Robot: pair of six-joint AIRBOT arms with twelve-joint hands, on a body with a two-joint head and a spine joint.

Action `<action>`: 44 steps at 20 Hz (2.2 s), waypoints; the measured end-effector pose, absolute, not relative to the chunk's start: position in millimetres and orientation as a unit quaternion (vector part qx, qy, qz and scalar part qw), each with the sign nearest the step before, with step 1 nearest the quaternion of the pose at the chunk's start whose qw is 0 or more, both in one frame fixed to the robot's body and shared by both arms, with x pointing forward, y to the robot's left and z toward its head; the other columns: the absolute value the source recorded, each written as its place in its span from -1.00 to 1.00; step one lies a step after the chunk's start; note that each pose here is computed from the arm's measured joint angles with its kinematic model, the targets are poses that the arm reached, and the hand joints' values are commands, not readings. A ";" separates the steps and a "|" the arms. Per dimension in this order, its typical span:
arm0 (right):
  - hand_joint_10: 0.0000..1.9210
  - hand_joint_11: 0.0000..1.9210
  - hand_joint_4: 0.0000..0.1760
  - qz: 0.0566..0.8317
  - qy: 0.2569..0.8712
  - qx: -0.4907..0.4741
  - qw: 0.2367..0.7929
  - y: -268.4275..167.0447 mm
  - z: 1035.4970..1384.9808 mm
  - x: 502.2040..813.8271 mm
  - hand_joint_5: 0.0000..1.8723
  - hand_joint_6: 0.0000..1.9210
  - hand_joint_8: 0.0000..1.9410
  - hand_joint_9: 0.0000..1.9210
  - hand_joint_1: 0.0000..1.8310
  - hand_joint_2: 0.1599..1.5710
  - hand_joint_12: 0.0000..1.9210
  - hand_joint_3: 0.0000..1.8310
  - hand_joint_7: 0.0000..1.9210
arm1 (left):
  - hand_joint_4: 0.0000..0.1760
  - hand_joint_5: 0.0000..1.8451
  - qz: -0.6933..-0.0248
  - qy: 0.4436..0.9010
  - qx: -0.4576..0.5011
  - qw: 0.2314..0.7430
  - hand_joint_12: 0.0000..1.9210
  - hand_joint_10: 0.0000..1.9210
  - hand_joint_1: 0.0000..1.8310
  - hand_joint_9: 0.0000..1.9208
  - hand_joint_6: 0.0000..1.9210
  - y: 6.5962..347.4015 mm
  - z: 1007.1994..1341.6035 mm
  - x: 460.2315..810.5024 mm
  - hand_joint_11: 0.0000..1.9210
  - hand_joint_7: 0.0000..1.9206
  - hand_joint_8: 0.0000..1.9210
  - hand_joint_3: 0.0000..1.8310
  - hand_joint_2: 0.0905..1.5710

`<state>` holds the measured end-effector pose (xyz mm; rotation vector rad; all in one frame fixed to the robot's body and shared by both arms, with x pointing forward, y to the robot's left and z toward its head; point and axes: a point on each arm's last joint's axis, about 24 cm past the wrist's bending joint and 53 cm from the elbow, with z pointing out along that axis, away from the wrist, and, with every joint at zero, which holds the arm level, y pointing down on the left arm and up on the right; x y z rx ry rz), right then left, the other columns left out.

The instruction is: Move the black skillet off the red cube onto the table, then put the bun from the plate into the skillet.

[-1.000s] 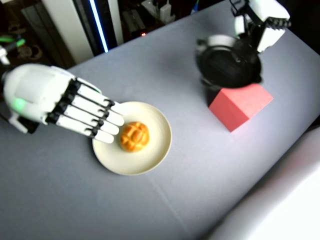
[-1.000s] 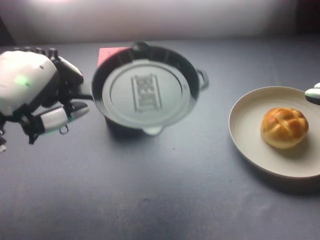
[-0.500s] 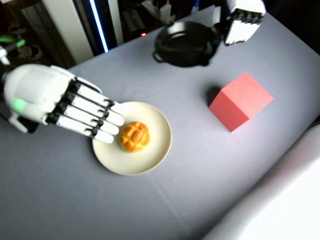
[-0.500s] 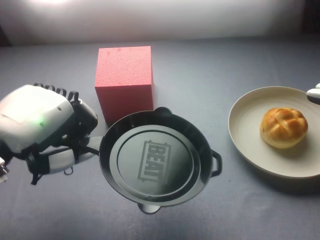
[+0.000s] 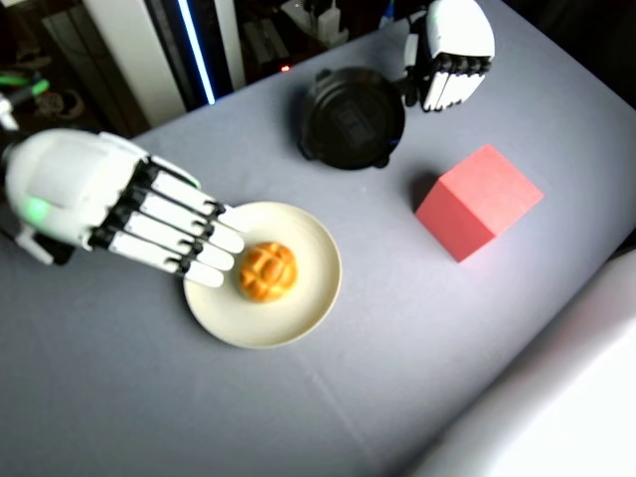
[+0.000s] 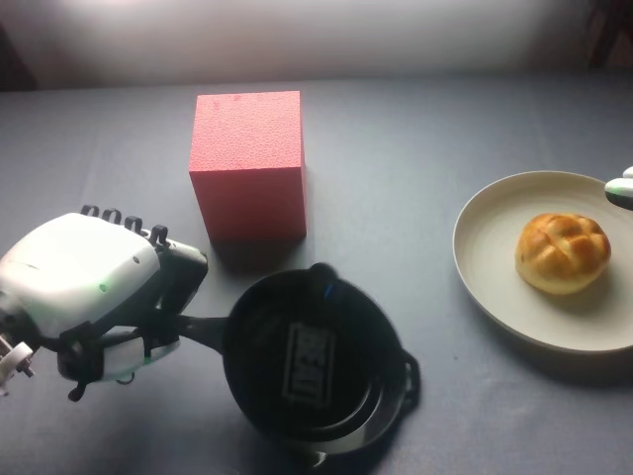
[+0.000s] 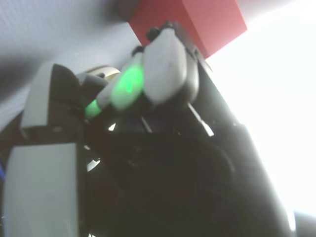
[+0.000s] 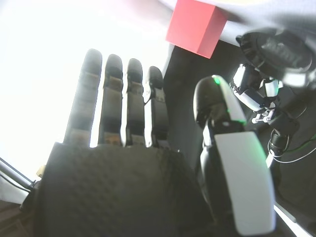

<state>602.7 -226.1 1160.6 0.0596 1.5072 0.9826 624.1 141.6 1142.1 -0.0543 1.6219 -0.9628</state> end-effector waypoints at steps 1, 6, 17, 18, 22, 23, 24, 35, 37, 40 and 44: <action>-1.00 -0.65 -1.00 0.427 0.656 0.026 0.622 -226.2 1160.7 602.8 -0.57 -1.00 -1.00 -0.63 -0.31 0.69 -0.97 -1.00 -0.59 | 0.26 -0.20 -0.412 0.698 -0.023 0.585 1.00 0.87 0.03 -0.48 0.44 141.8 1140.4 623.8 -0.49 -0.54 0.80 -0.99 0.53; -1.00 -0.66 -1.00 0.427 0.656 0.026 0.622 -226.3 1160.7 602.8 -0.58 -1.00 -1.00 -0.63 -0.32 0.70 -0.98 -1.00 -0.59 | 0.67 -0.23 -0.411 0.701 -0.023 0.582 1.00 0.85 -0.01 -0.63 0.46 141.9 1138.0 621.6 -0.68 -0.64 0.70 -1.00 0.56; -0.99 -0.66 -1.00 0.428 0.651 0.024 0.626 -226.0 1164.4 606.0 -0.59 -1.00 -1.00 -0.63 -0.13 0.60 -0.98 -1.00 -0.59 | -1.00 -0.33 -0.409 0.685 -0.023 0.602 0.09 -0.53 -0.09 -0.42 -0.85 156.0 1156.7 612.1 -0.84 -0.36 -0.58 -1.00 0.34; -0.99 -0.62 -0.93 0.429 0.647 0.024 0.630 -226.4 1167.5 608.6 -0.58 -1.00 -1.00 -0.61 0.05 0.49 -0.96 -1.00 -0.58 | -1.00 -0.33 -0.411 0.679 -0.022 0.608 0.09 -0.58 -0.06 -0.38 -0.94 156.9 1161.5 611.0 -0.72 -0.32 -0.75 -1.00 0.35; -1.00 -0.67 -0.74 0.425 0.646 0.020 0.633 -220.9 1171.2 630.2 -0.61 -1.00 -1.00 -0.69 0.19 0.31 -0.97 -1.00 -0.62 | -1.00 -0.33 -0.421 0.665 -0.017 0.617 0.05 -0.65 -0.04 -0.38 -0.99 154.4 1172.1 605.3 -0.84 -0.31 -0.88 -1.00 0.32; -1.00 -0.67 -0.65 0.424 0.650 0.016 0.630 -216.0 1169.9 636.9 -0.61 -1.00 -1.00 -0.68 0.25 0.20 -0.96 -1.00 -0.63 | -1.00 -0.38 -0.425 0.659 -0.012 0.620 0.07 -0.78 -0.07 -0.37 -1.00 153.7 1176.6 601.0 -0.93 -0.32 -0.95 -1.00 0.25; -1.00 -0.67 -0.65 0.423 0.654 0.014 0.626 -212.1 1167.2 641.2 -0.61 -1.00 -1.00 -0.68 0.25 0.20 -0.96 -1.00 -0.63 | -1.00 -0.38 -0.427 0.656 -0.009 0.622 0.07 -0.78 -0.07 -0.37 -1.00 153.0 1179.9 598.1 -0.93 -0.32 -0.95 -1.00 0.25; -1.00 -0.94 -0.22 0.381 0.738 -0.029 0.556 -164.0 1111.5 692.9 -0.48 -1.00 -1.00 -0.53 0.05 0.10 -0.04 -1.00 -0.51 | -0.17 -0.71 -0.448 0.610 0.005 0.654 0.02 -1.00 -0.17 -0.65 -1.00 157.0 1213.8 579.9 -1.00 -0.63 -0.99 -1.00 0.12; -1.00 -0.93 -0.60 0.349 0.753 -0.052 0.556 -161.5 1103.7 697.7 -0.35 -0.99 -1.00 -0.52 0.06 0.17 -0.01 -1.00 -0.47 | 0.15 -0.73 -0.447 0.610 0.003 0.654 -0.16 -1.00 -0.15 -0.70 -1.00 157.6 1213.7 580.3 -1.00 -0.67 -1.00 -1.00 0.14; -0.91 -0.77 -1.00 0.333 0.754 -0.063 0.563 -162.1 1105.5 700.9 -0.16 -0.98 -0.97 -0.27 0.35 0.26 0.40 -1.00 -0.29 | 0.48 -0.76 -0.449 0.606 0.004 0.656 -0.14 -1.00 -0.18 -0.73 -1.00 157.2 1215.6 579.4 -1.00 -0.71 -1.00 -0.99 0.16; 0.54 -0.54 -1.00 0.337 0.750 -0.060 0.566 -161.1 1111.8 701.5 0.07 -0.08 0.43 -0.40 0.34 0.42 0.87 -1.00 -0.21 | 0.27 -0.73 -0.451 0.606 0.002 0.656 -0.12 -1.00 -0.19 -0.73 -0.99 157.7 1214.8 576.9 -1.00 -0.69 -0.99 -1.00 0.16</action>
